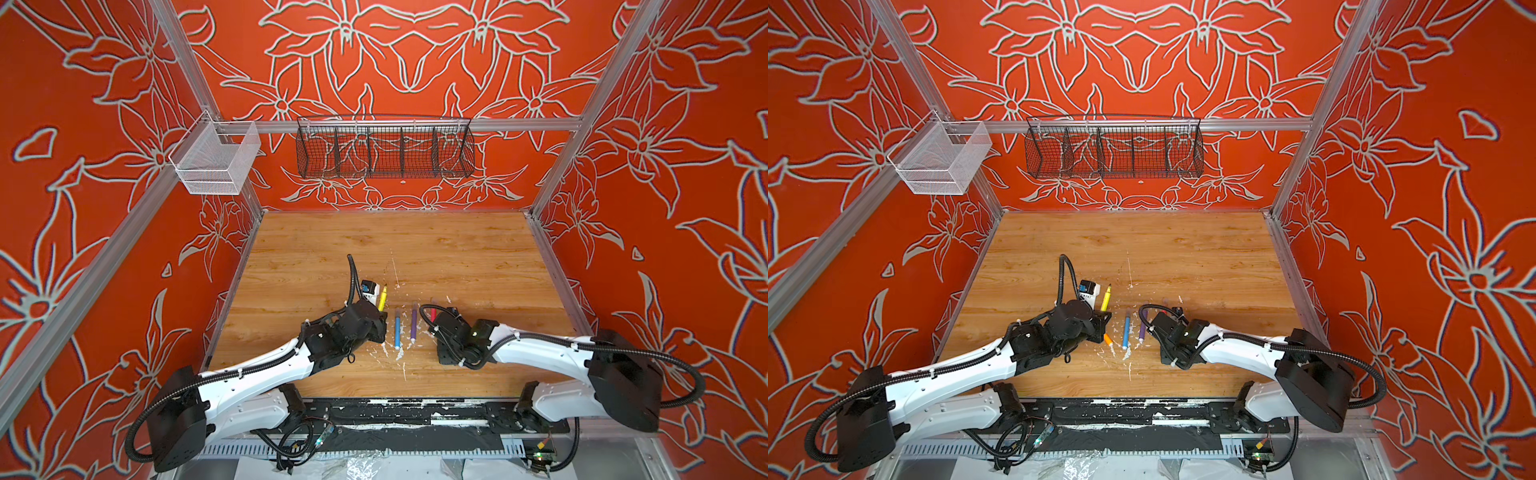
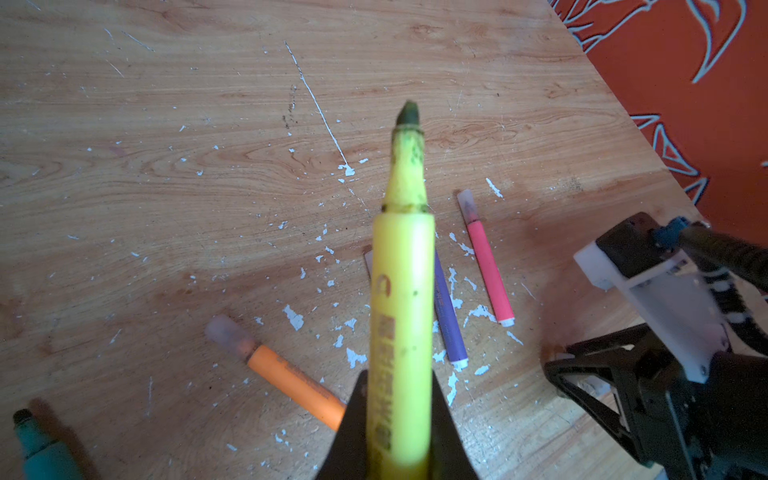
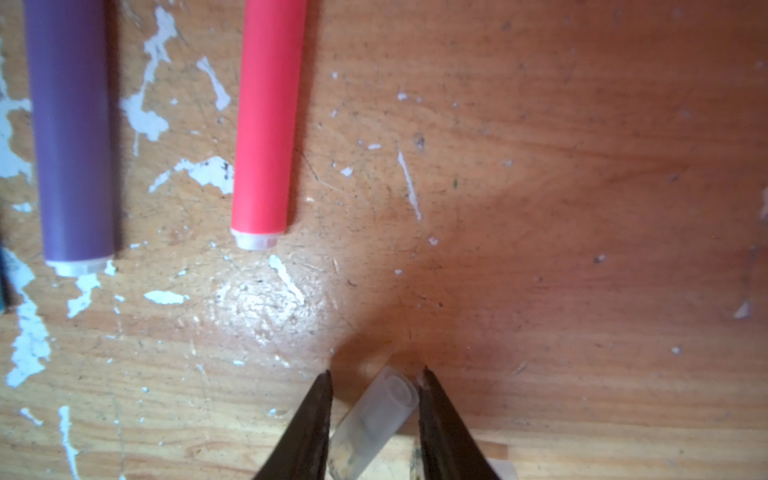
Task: Insert the pens into the pen caps
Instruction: 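Grasp a translucent cap with the right gripper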
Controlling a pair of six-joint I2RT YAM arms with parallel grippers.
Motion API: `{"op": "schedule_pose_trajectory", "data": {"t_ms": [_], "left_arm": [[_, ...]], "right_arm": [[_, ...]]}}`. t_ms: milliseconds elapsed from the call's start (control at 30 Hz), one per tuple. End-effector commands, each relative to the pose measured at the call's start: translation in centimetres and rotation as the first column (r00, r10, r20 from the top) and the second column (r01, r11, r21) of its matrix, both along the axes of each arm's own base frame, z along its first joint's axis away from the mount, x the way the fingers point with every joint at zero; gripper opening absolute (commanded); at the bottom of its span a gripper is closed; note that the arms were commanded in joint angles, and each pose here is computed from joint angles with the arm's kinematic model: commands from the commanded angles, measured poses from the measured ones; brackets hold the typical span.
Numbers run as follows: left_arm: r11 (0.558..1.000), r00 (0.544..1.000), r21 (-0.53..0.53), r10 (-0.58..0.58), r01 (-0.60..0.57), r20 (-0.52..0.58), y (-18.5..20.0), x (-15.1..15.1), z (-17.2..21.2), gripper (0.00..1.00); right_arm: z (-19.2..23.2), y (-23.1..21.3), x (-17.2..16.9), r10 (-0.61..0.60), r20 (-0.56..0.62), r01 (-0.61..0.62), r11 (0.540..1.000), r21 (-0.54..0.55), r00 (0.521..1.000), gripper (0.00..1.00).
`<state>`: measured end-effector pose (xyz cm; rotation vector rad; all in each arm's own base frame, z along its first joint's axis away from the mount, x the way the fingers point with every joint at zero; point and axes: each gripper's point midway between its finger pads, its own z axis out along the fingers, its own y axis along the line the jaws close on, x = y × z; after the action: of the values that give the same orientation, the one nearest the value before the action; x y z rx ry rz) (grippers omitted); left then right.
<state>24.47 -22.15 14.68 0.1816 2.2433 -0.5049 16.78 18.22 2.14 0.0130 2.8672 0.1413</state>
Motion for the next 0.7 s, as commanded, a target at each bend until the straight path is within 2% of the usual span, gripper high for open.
{"op": "schedule_pose_trajectory", "data": {"t_ms": [0, 467, 667], "left_arm": [[1.000, 1.000, -0.001, 0.016, -0.016, 0.007, 0.4, 0.1, 0.1, 0.00], [1.000, 1.000, -0.006, 0.013, -0.013, 0.007, 0.1, 0.3, 0.3, 0.00], [1.000, 1.000, -0.005, 0.012, -0.012, 0.006, -0.1, 0.3, 0.3, 0.00]], "right_arm": [[-0.5, -0.6, -0.1, -0.024, -0.010, 0.024, 0.999, -0.023, 1.000, 0.35], [-0.8, -1.9, -1.9, -0.013, -0.052, 0.010, 0.998, -0.055, 0.999, 0.38], [-1.4, -1.2, -1.9, -0.005, -0.063, 0.004, 1.000, -0.025, 0.998, 0.28]]}}
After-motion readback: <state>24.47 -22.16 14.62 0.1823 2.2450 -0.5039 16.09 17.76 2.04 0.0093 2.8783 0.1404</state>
